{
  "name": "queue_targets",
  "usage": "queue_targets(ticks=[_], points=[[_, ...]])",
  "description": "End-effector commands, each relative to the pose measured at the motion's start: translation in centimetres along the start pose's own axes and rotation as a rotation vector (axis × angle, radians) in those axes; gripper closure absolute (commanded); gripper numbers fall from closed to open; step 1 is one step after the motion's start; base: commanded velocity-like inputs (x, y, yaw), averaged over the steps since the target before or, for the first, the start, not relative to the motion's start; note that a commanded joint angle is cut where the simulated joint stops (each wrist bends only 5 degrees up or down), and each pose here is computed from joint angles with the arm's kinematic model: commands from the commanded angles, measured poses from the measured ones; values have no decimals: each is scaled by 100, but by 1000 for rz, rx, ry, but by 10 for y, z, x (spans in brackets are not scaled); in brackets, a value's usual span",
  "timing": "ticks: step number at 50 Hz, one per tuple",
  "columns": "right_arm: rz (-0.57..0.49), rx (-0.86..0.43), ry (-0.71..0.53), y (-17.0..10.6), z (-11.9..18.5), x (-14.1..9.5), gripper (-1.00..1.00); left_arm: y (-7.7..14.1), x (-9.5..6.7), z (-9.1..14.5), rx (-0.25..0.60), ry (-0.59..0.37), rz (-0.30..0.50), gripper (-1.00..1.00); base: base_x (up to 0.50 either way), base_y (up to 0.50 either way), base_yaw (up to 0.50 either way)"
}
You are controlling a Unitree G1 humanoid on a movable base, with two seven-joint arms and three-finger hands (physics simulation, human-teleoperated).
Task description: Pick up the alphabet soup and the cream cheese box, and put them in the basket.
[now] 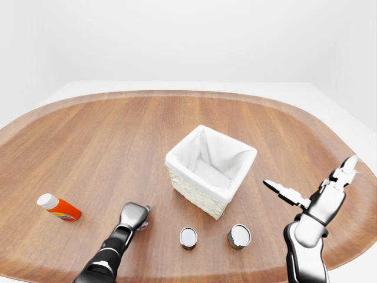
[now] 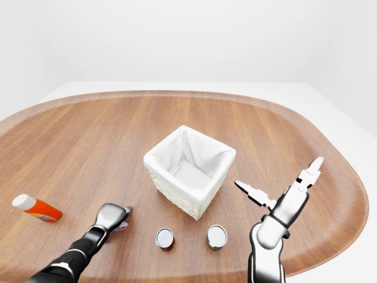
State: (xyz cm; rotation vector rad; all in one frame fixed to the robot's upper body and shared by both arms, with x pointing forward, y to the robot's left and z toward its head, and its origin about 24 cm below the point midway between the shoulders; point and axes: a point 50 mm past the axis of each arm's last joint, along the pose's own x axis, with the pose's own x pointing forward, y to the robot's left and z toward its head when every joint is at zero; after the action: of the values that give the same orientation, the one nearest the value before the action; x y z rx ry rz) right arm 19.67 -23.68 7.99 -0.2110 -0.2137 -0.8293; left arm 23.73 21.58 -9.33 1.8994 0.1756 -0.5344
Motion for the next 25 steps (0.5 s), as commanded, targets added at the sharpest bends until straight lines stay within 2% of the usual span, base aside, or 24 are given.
queue_targets(ticks=[1,12,25], points=[[1,0,0,0,0,0,-100,-49,-36,0,-25,19,-172,100,1,0,0],[1,1,-1,0,-1,0,-100,-43,-33,-9,-37,51,-139,100,0,0,0],[5,-5,0,1,0,0,-100,-31,-31,-24,-45,102,-46,100,0,0,0]])
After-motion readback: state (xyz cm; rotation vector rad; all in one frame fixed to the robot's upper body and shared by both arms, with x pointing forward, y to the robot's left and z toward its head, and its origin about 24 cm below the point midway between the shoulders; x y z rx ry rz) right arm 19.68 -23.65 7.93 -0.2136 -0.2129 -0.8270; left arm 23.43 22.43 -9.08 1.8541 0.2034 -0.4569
